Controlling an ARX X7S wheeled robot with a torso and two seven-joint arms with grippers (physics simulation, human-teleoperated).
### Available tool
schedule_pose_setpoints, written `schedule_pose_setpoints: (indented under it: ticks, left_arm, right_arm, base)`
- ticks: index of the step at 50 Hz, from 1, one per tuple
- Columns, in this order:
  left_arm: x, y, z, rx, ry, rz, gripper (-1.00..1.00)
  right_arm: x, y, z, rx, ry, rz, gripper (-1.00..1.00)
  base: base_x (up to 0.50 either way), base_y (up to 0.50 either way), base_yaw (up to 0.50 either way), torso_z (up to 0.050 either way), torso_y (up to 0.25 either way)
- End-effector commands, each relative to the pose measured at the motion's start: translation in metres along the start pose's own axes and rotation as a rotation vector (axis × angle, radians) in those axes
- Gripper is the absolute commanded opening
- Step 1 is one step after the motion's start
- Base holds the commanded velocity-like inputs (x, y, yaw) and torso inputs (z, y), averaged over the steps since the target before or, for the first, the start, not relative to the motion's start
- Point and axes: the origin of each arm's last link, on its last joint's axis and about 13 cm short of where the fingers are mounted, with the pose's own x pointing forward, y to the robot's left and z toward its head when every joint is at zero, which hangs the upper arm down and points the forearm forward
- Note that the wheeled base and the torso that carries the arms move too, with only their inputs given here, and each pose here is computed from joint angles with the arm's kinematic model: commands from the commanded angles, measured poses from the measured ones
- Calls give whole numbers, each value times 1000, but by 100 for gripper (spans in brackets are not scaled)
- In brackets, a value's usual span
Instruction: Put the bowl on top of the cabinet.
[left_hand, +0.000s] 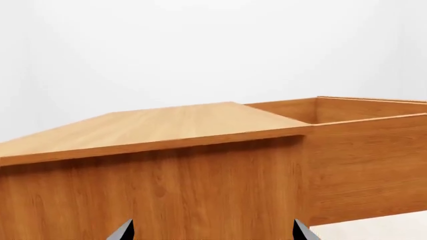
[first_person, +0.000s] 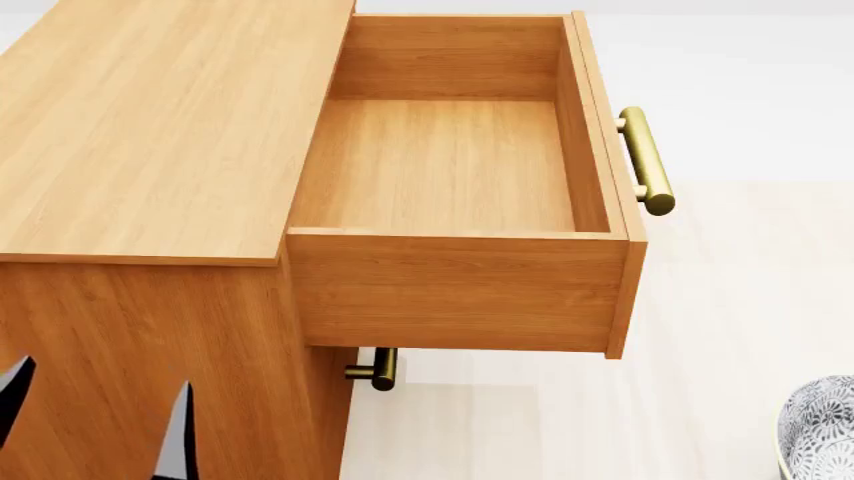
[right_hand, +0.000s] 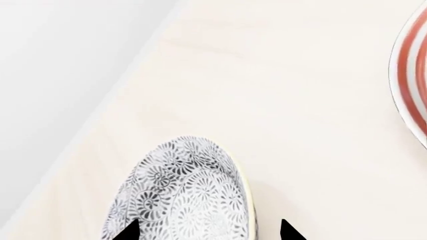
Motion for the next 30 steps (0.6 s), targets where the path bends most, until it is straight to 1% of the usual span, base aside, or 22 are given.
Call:
schedule_pose_setpoints:
  ticks: [1, 10, 13, 16, 18, 26, 30]
  left_arm:
    - [2, 5, 1, 10, -9, 25, 100]
    - [3, 4, -1, 10, -5, 24, 100]
    - [3, 4, -2, 10, -3, 23, 100]
    - [3, 4, -2, 10, -2, 23, 100]
    - [3, 4, -3, 11, -1, 23, 100]
    - [3, 3, -4, 11, 2, 20, 100]
    - [3, 3, -5, 13, 4, 18, 100]
  right_arm:
    - [15, 0, -9, 72, 3, 16, 100]
    - [20, -5, -11, 81, 0, -4, 100]
    - [18, -5, -10, 111, -11, -1, 100]
    - [19, -4, -11, 104, -9, -5, 100]
    - [21, -5, -11, 128, -15, -1, 100]
    - [23, -10, -15, 137, -9, -27, 100]
    - [24, -9, -15, 141, -11, -23, 100]
  base:
    - [0, 0, 0, 0, 0]
    - [0, 0, 0, 0, 0]
    - [0, 0, 0, 0, 0]
    - [0, 0, 0, 0, 0]
    - [0, 0, 0, 0, 0]
    - [0, 0, 0, 0, 0]
    - [0, 0, 0, 0, 0]
